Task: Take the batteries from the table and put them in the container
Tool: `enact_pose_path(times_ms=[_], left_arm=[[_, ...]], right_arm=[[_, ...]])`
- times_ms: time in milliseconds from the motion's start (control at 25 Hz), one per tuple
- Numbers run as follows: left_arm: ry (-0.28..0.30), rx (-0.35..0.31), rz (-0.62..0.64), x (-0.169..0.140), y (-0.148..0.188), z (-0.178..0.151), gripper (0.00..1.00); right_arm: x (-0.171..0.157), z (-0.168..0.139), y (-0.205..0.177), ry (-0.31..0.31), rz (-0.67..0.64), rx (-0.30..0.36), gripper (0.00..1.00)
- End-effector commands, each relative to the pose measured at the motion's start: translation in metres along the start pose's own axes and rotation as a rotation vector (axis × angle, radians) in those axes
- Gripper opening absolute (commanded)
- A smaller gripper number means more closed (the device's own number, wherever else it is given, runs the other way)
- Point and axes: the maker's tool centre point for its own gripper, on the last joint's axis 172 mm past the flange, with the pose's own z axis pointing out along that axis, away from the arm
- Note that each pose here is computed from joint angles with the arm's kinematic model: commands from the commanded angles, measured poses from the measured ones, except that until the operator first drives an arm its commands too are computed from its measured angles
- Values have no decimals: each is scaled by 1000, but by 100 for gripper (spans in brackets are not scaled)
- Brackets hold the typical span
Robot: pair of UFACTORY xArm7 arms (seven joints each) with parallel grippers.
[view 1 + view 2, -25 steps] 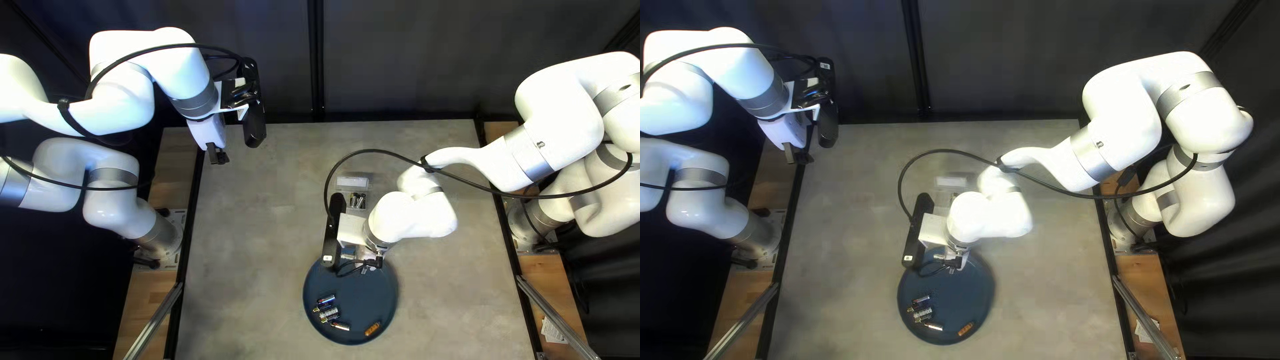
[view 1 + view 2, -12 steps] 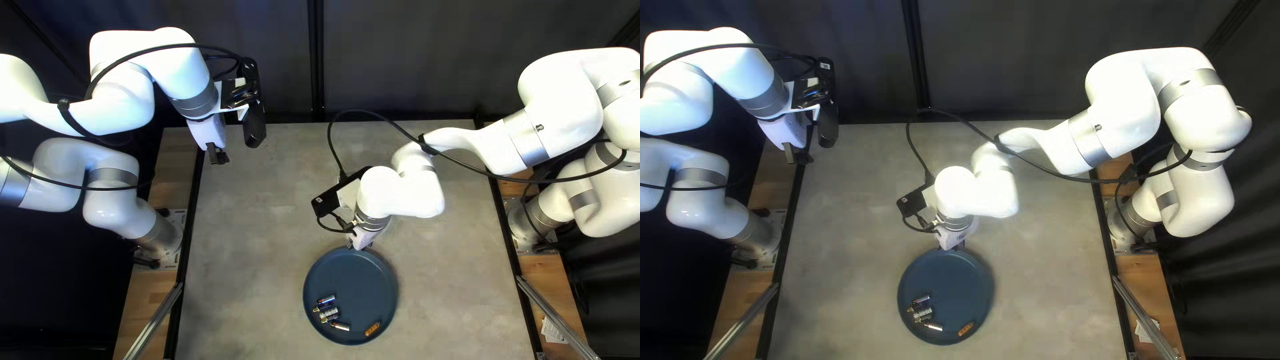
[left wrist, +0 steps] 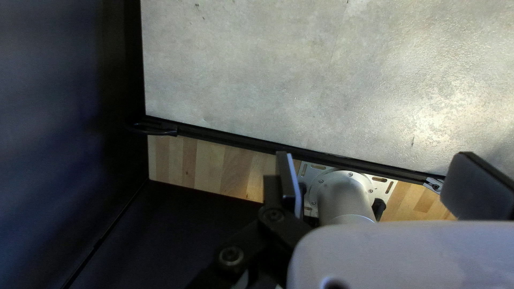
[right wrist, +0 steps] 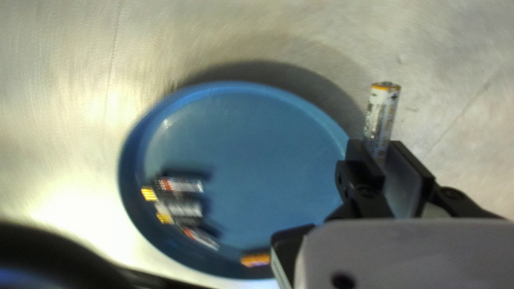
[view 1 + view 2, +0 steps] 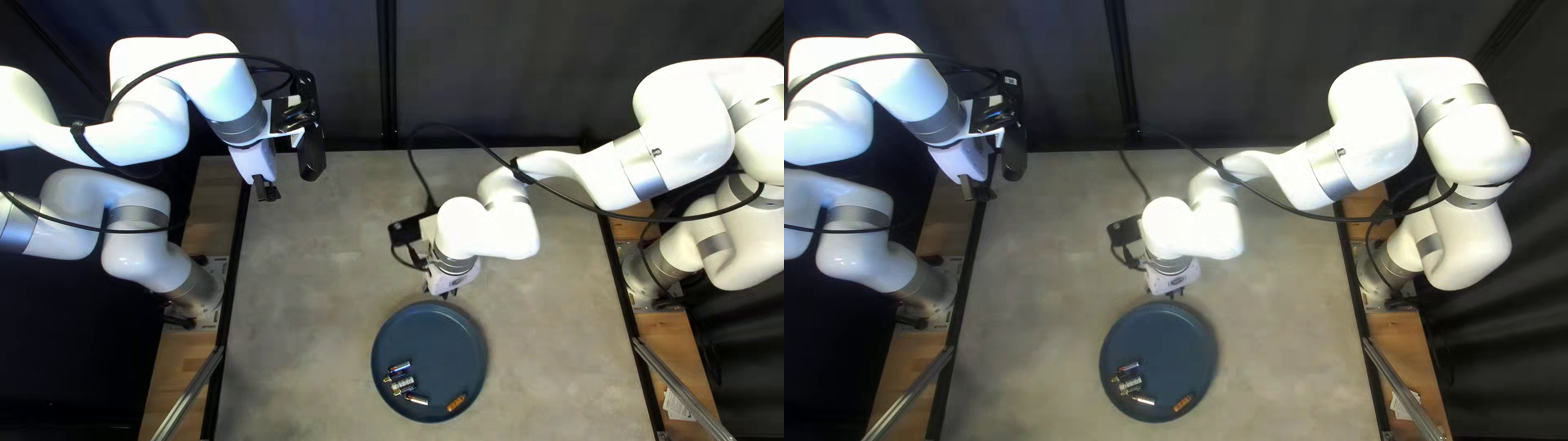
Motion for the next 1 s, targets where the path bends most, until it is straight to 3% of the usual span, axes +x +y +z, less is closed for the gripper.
enact_pose_path(times_ms=[40,240,560,1000], left_arm=[[0,0,0,0,0,0,100],[0,0,0,0,0,0,100],[0,0,0,0,0,0,100],[0,0,0,0,0,0,100]], right_arm=[[3,1,0,5,17,-4,0],[8,2,3,1,20,-1,0],[37,14,19,-61,173,12,0],[45,23,-1,-114,220,37,0]])
